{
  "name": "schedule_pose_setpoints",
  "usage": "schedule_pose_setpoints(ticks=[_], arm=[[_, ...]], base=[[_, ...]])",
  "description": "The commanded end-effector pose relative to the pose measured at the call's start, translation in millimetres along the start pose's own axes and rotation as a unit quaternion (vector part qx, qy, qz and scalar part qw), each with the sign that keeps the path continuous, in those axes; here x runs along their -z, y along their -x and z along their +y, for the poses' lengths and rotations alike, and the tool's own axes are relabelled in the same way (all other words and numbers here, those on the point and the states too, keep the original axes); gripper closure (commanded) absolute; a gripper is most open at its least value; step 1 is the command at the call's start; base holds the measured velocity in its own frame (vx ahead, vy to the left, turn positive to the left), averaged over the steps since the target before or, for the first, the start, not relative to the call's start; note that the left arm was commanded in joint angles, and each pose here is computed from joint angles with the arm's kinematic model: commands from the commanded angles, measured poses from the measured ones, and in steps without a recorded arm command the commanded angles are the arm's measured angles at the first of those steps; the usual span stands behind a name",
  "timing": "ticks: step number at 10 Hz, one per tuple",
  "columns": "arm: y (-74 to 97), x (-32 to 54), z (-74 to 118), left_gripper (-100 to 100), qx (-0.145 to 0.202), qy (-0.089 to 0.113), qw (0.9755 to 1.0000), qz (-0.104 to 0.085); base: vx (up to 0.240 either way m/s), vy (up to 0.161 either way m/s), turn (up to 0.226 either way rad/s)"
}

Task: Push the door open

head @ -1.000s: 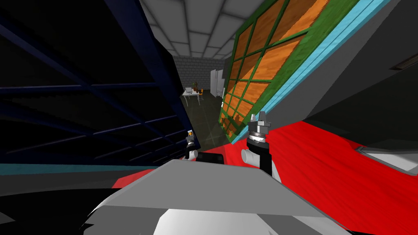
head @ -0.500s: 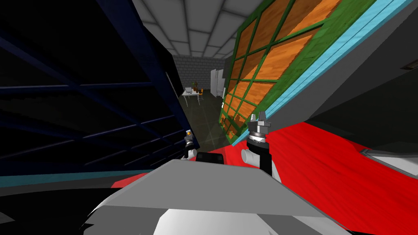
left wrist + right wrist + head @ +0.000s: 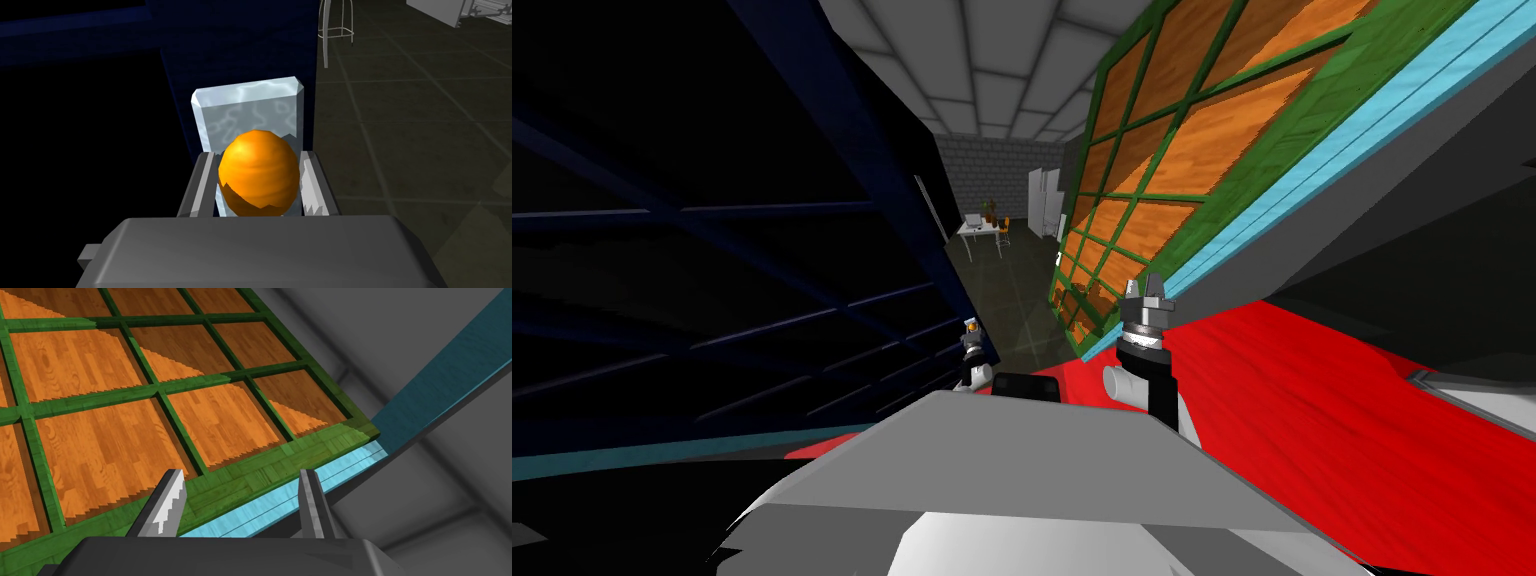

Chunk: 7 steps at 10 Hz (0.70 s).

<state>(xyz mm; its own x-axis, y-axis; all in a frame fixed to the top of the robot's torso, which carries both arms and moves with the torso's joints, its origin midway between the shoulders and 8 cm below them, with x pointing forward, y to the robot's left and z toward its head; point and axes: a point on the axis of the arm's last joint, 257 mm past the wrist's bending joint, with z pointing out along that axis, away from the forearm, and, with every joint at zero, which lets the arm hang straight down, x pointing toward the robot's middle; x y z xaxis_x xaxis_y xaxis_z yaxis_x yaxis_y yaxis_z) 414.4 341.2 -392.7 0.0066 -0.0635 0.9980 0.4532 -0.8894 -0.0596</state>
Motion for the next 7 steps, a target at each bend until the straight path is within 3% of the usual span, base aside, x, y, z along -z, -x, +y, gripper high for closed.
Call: schedule_pose_setpoints(ticks=[1,7], arm=[[-4.9,-4.9,-21.0,100,-0.007,-0.018,0.9998,0.009],[-5.1,-11.2,-44.7,100,-0.006,-0.048,0.9988,0.009]], base=[[0.048,0.008,0.006],[0.082,0.004,0.017]])
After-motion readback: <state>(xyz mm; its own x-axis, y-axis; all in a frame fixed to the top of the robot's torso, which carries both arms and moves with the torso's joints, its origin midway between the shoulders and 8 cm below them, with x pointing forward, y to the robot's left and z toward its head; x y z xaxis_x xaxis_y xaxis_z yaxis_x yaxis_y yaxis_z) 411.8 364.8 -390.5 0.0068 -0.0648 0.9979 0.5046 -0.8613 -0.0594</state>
